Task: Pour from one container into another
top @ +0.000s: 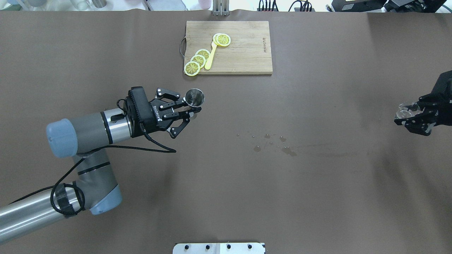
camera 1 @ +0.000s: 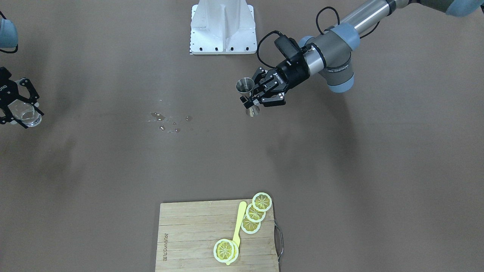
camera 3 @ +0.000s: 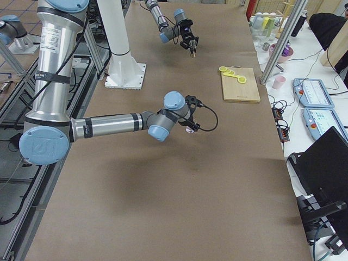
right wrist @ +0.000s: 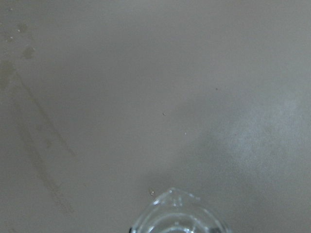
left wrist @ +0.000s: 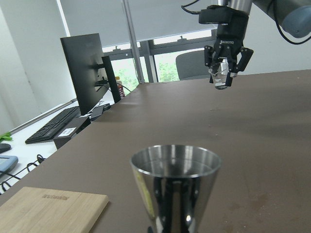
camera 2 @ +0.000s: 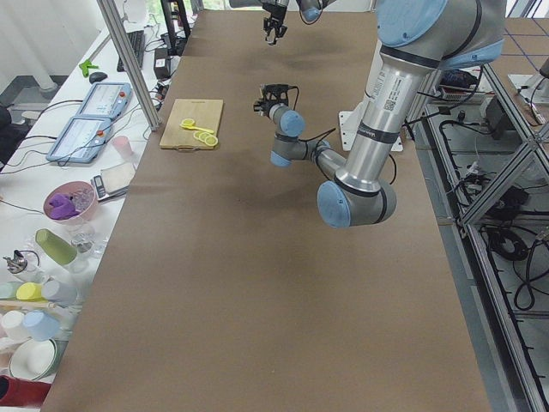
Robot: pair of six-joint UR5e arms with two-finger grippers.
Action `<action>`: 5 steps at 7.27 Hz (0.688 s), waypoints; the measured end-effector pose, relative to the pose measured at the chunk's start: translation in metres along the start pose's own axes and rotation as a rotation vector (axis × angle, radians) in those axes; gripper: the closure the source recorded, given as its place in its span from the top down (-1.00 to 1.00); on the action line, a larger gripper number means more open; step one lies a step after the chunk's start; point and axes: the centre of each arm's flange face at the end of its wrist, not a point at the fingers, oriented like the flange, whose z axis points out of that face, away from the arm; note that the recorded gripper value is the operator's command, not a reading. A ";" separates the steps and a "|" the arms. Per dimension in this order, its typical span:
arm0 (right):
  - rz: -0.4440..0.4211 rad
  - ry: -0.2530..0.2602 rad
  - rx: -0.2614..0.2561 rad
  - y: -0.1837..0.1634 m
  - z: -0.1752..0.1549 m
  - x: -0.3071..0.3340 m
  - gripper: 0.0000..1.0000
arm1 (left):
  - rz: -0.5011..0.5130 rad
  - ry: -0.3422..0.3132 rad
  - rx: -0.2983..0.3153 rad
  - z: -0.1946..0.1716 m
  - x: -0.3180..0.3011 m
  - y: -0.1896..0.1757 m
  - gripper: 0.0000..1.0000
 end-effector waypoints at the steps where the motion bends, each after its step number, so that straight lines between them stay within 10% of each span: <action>1: 0.028 -0.012 0.018 0.019 0.006 0.006 -1.00 | -0.029 -0.066 -0.002 -0.018 0.002 0.009 -1.00; 5: 0.048 0.003 0.020 0.049 0.037 0.032 -1.00 | -0.098 -0.304 0.027 -0.081 0.003 0.017 -1.00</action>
